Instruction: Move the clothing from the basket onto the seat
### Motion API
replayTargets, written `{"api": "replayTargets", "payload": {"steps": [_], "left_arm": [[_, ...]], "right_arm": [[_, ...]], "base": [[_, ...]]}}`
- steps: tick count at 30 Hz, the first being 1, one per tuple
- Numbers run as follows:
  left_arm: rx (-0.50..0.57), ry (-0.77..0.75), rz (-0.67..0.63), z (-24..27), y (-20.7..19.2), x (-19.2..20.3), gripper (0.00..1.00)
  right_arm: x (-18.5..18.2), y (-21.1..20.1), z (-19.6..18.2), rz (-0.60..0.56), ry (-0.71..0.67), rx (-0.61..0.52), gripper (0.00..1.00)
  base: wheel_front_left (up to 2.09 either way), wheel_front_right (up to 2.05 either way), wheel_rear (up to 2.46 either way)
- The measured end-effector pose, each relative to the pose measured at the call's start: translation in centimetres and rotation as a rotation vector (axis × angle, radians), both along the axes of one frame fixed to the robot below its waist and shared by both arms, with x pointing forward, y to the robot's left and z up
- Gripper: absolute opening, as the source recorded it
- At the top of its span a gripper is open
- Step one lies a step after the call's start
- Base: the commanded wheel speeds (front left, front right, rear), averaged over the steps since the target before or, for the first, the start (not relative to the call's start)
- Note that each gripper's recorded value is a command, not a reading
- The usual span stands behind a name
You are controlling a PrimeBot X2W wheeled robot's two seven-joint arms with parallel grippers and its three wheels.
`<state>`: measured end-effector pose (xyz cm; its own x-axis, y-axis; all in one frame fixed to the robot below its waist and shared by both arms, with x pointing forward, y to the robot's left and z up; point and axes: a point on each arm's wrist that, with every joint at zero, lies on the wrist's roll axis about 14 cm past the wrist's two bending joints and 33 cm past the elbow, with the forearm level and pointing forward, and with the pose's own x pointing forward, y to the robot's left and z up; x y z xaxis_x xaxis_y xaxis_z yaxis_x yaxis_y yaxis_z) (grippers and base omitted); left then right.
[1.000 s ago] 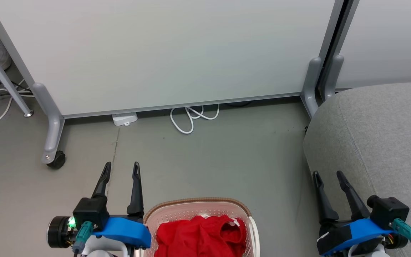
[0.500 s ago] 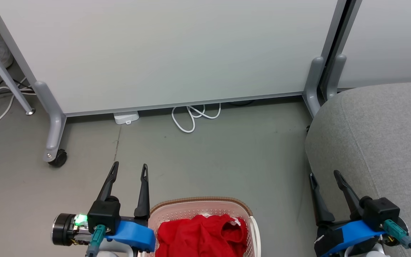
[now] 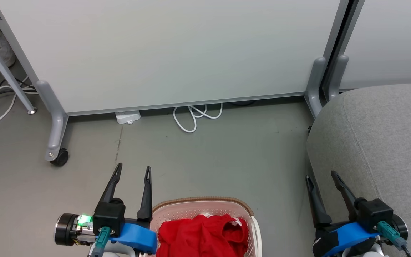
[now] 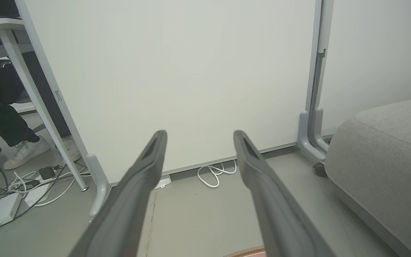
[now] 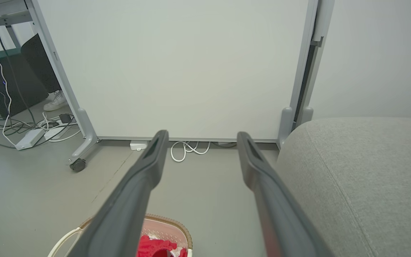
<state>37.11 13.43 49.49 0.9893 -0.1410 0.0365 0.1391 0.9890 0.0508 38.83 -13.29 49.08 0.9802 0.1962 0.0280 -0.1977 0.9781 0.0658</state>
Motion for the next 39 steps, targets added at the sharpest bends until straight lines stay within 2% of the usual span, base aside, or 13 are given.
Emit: {"api": "replayTargets", "payload": {"steps": [20,30,39], "left_arm": [[-0.022,0.023,-0.003,-0.6,0.0,0.0,1.00],[0.014,0.094,-0.106,-2.9,-2.0,1.9,1.00],[0.101,0.245,-0.237,-8.2,-4.2,4.8,1.00]], "right_arm": [[0.0,-0.1,-0.6,-0.003,0.020,-0.001,1.00],[1.2,-0.2,-1.3,-0.005,0.035,-0.007,1.00],[3.6,-1.2,-3.3,-0.032,0.077,-0.015,1.00]], "base": [[0.00,0.00,0.00],[0.00,0.00,0.00],[0.00,0.00,0.00]]}}
